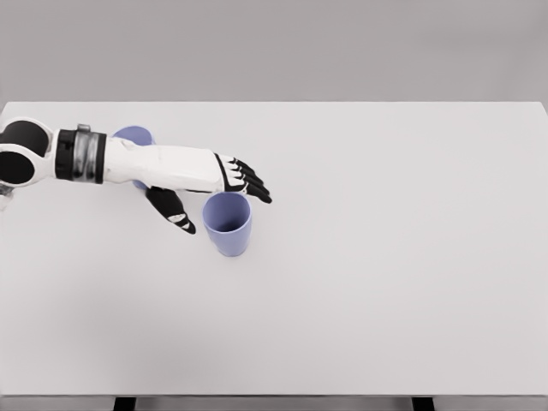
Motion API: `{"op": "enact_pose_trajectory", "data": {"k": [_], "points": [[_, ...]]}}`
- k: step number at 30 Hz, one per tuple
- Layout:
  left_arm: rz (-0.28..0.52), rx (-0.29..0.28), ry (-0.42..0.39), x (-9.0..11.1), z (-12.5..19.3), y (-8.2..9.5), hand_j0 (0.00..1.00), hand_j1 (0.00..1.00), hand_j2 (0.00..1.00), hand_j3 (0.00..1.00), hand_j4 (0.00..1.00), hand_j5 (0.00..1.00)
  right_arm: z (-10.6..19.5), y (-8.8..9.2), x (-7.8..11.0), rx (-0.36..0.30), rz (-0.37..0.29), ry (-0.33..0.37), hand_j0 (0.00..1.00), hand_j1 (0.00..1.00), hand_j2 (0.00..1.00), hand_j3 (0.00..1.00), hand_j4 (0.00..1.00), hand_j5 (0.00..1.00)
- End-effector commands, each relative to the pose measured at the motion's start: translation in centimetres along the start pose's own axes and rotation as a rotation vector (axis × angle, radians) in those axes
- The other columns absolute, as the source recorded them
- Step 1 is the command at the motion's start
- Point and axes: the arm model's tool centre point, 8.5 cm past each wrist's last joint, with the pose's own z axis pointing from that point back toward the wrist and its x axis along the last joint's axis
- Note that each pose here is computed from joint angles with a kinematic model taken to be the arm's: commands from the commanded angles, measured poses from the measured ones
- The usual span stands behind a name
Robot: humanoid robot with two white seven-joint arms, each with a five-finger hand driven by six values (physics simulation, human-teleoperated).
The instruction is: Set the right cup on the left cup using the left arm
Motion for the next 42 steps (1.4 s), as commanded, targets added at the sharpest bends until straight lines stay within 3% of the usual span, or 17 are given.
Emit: {"op": "enact_pose_trajectory", "data": {"k": [1,9,13,20,29,30,31,32,38,42], "points": [[0.008,0.007,0.000,-0.2,-0.2,0.1,1.00,1.00,1.00,1.00,1.00,1.00,0.0,0.0,0.1,0.000,0.001,-0.001,1.00,1.00,1.00,1.00,1.00,1.00],[0.020,-0.004,0.058,-2.0,0.1,-0.4,1.00,1.00,1.00,1.00,1.00,1.00,0.0,0.0,0.0,0.000,0.000,0.001,1.00,1.00,1.00,1.00,1.00,1.00],[0.026,-0.027,0.055,-2.2,-1.0,-1.9,1.00,1.00,1.00,1.00,1.00,1.00,0.0,0.0,0.1,0.000,0.001,-0.001,1.00,1.00,1.00,1.00,1.00,1.00],[0.033,-0.024,0.048,-2.3,-1.7,-1.9,1.00,1.00,1.00,1.00,1.00,1.00,0.0,0.0,0.1,0.000,0.001,-0.001,1.00,1.00,1.00,1.00,1.00,1.00],[0.042,-0.043,0.068,-2.9,-2.0,-3.2,1.00,1.00,1.00,1.00,1.00,1.00,0.0,0.0,0.1,0.000,-0.001,-0.003,1.00,1.00,1.00,1.00,1.00,1.00],[0.040,-0.042,0.067,-2.9,-2.0,-3.2,0.89,0.89,0.89,0.89,0.89,0.89,0.0,0.0,0.1,0.000,0.001,-0.001,1.00,1.00,1.00,1.00,1.00,1.00],[0.041,-0.042,0.068,-2.9,-1.9,-3.2,0.72,0.72,0.72,0.72,0.72,0.72,0.0,0.0,0.0,0.000,-0.001,-0.001,1.00,1.00,1.00,1.00,1.00,1.00],[0.042,-0.043,0.068,-2.9,-2.0,-3.2,0.64,0.64,0.64,0.64,0.64,0.64,0.0,0.0,0.1,0.000,0.001,-0.001,1.00,1.00,1.00,1.00,1.00,1.00],[0.049,-0.042,0.075,-3.0,-1.4,-3.4,0.64,0.64,0.64,0.64,0.64,0.64,0.0,0.0,0.1,0.000,0.001,-0.001,1.00,1.00,1.00,1.00,1.00,1.00],[0.048,-0.044,0.088,-3.0,-0.5,-3.4,0.57,0.57,0.57,0.57,0.57,0.57,0.0,0.0,0.1,0.000,0.001,-0.001,1.00,1.00,1.00,1.00,1.00,1.00]]}}
